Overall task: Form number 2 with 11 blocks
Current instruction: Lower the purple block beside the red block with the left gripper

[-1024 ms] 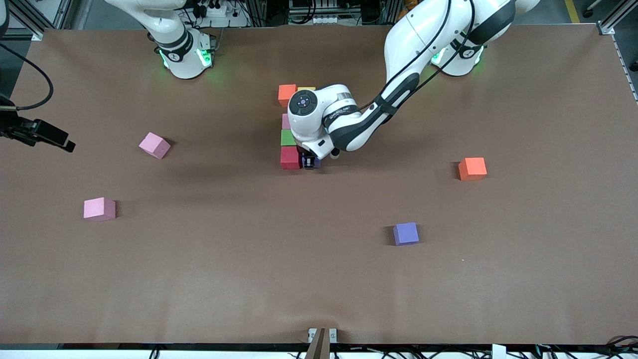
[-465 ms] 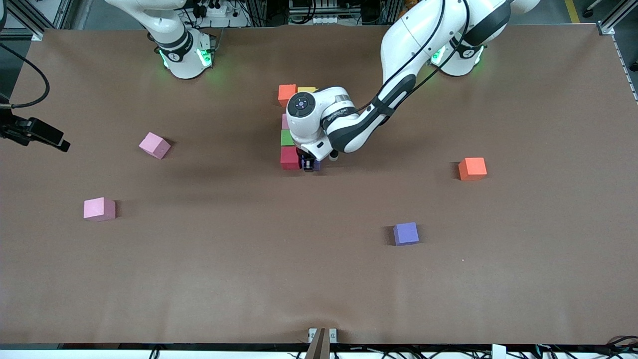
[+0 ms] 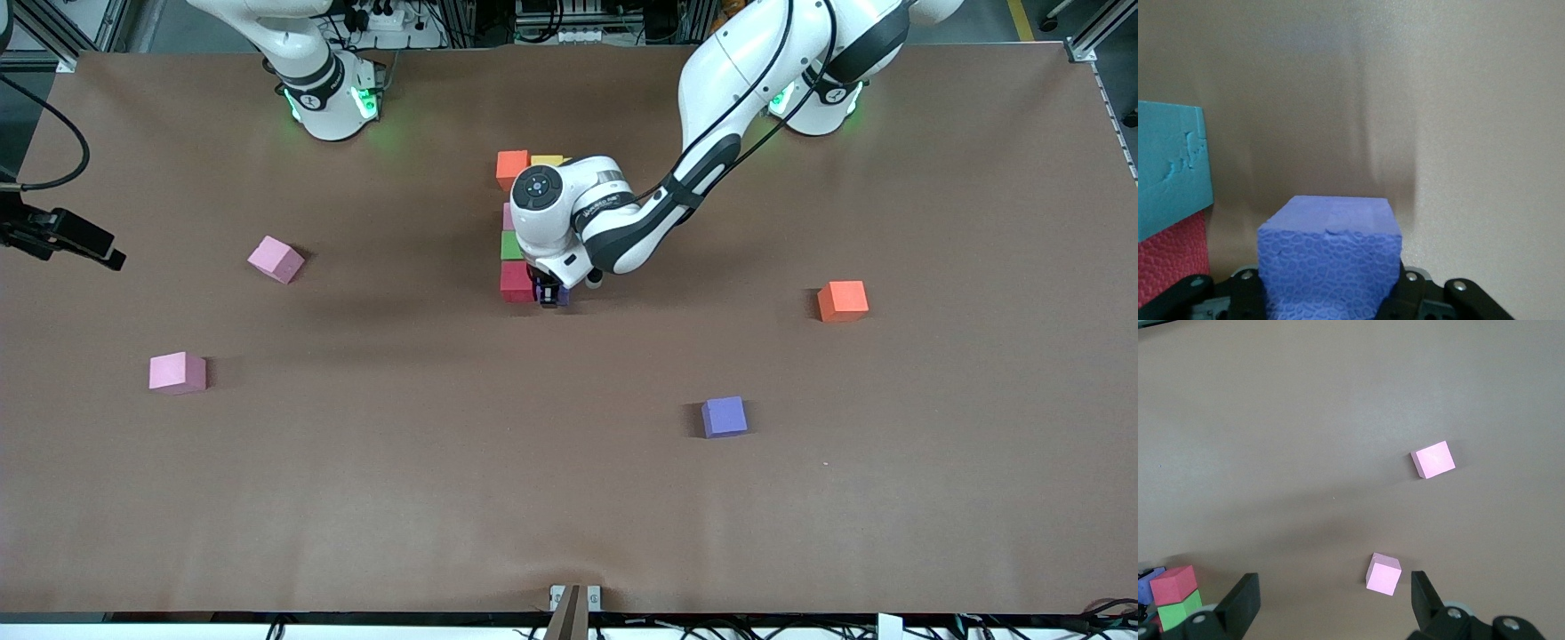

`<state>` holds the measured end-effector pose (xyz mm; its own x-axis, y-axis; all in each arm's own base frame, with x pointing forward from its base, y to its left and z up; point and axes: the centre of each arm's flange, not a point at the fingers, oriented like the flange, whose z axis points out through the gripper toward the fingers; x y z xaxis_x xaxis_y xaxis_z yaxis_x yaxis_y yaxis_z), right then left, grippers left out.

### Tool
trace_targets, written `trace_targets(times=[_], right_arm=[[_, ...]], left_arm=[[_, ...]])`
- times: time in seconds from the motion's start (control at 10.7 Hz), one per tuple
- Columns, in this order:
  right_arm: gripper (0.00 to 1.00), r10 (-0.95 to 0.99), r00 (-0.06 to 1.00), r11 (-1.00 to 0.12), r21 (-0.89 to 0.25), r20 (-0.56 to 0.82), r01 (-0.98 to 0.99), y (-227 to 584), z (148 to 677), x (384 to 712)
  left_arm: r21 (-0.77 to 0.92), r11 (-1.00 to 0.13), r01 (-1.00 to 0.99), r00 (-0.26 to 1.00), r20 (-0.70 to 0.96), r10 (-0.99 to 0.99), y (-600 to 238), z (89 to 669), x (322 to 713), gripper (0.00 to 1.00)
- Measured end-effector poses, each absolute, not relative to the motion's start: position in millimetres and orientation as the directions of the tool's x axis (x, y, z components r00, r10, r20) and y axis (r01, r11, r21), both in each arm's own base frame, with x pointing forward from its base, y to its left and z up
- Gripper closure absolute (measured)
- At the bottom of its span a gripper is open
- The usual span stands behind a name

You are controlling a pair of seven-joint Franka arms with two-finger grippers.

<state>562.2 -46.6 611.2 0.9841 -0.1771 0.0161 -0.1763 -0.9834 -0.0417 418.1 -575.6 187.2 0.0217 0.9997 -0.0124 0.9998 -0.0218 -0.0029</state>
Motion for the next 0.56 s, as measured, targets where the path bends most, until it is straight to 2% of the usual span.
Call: trace_targets(times=[0.56], right_arm=[[0.0,-0.177,0.984,-0.984,-0.041,0.01,-0.176,-46.5,608.4,563.5]], left_arm=[[-0.003,-0.027,1.0,0.027,-0.015,1.0,-579.0,185.9,415.2,0.41]])
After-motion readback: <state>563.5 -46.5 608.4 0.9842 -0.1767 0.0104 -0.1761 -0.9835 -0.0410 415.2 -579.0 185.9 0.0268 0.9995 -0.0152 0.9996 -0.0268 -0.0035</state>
